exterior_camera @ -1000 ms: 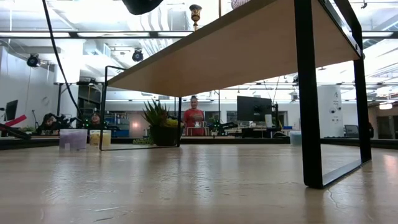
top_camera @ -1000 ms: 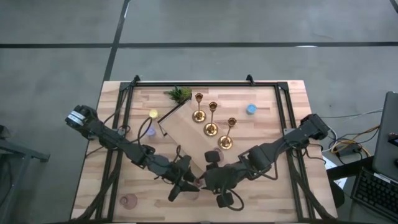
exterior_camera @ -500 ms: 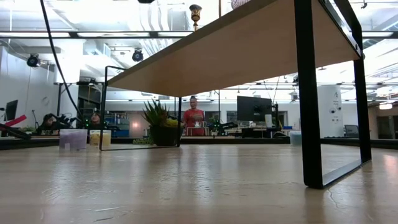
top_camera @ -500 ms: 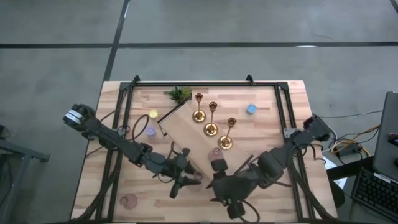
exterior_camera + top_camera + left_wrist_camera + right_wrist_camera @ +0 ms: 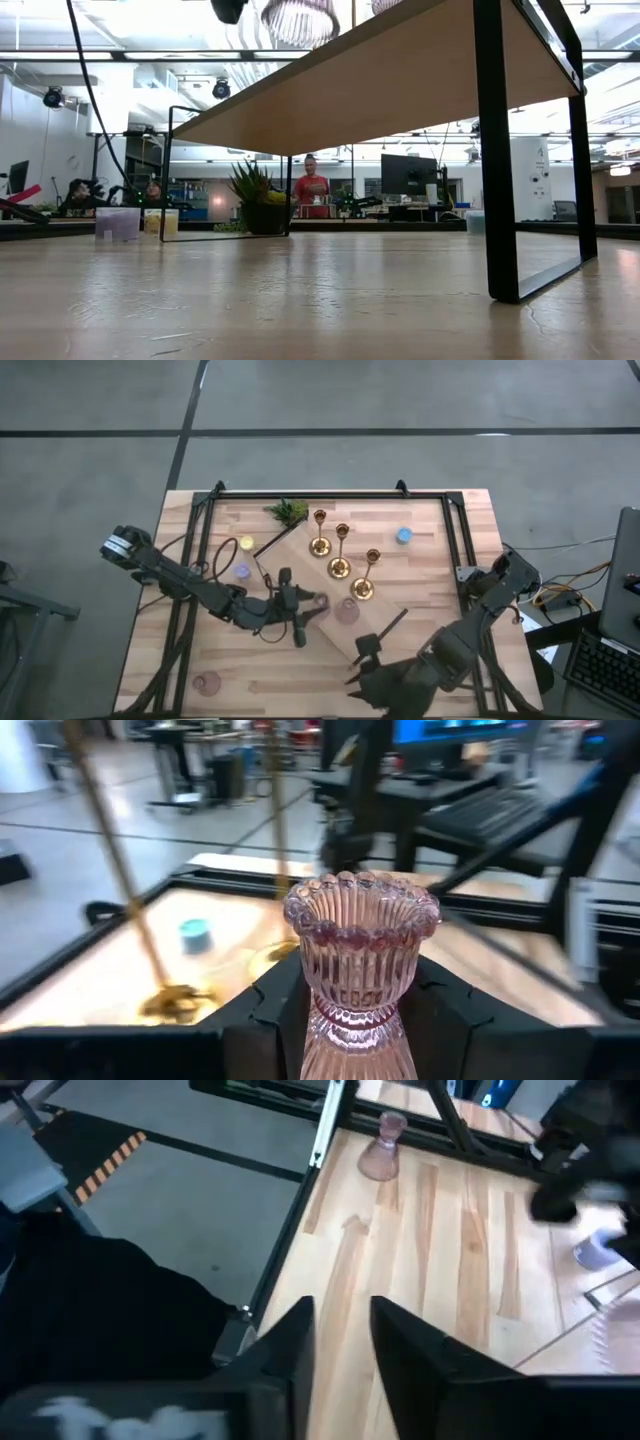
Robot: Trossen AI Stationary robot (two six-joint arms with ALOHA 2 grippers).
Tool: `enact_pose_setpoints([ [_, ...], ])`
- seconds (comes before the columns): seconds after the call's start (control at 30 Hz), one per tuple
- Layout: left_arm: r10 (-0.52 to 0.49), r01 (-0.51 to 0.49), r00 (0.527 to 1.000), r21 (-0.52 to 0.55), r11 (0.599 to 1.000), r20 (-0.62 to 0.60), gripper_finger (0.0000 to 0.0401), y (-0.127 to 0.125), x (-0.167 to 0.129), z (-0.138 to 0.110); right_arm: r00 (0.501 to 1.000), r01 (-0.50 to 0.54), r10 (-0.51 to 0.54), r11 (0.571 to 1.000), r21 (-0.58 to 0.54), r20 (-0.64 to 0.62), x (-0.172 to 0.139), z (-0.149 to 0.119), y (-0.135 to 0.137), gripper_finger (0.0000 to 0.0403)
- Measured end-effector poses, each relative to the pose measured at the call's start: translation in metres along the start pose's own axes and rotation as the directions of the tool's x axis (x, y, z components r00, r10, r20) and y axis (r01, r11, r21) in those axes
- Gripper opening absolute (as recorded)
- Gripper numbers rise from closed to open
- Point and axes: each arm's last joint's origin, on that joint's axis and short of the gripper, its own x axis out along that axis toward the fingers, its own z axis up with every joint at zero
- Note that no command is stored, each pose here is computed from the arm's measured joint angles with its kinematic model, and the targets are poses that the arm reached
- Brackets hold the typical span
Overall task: Pick & Place candle stick holders
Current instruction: Put the right pink glass candle holder on the shelf aligned with the other pink glass candle holder
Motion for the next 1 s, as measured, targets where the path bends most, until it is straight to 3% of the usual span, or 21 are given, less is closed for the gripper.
enact_pose_setpoints([
  [0.2, 0.086, -0.087, 0.996, -0.008, 0.996, -0.028, 0.0133, 0.017, 0.011, -0.014, 0.998, 0.049, -0.048, 0.998, -0.026, 0.033, -0.005, -0.005, 0.015, 0.0014],
  [0.53, 0.142, -0.141, 0.990, -0.035, 0.989, 0.020, 0.0133, 0.038, 0.018, -0.029, 0.990, 0.130, -0.128, 0.991, -0.032, 0.057, -0.008, -0.015, 0.027, 0.0008],
  [1.0, 0.130, -0.130, 0.991, 0.010, 0.991, 0.038, 0.0133, 0.042, 0.019, -0.036, 0.982, 0.144, -0.136, 0.988, -0.053, 0.133, -0.004, -0.021, 0.040, 0.0008],
])
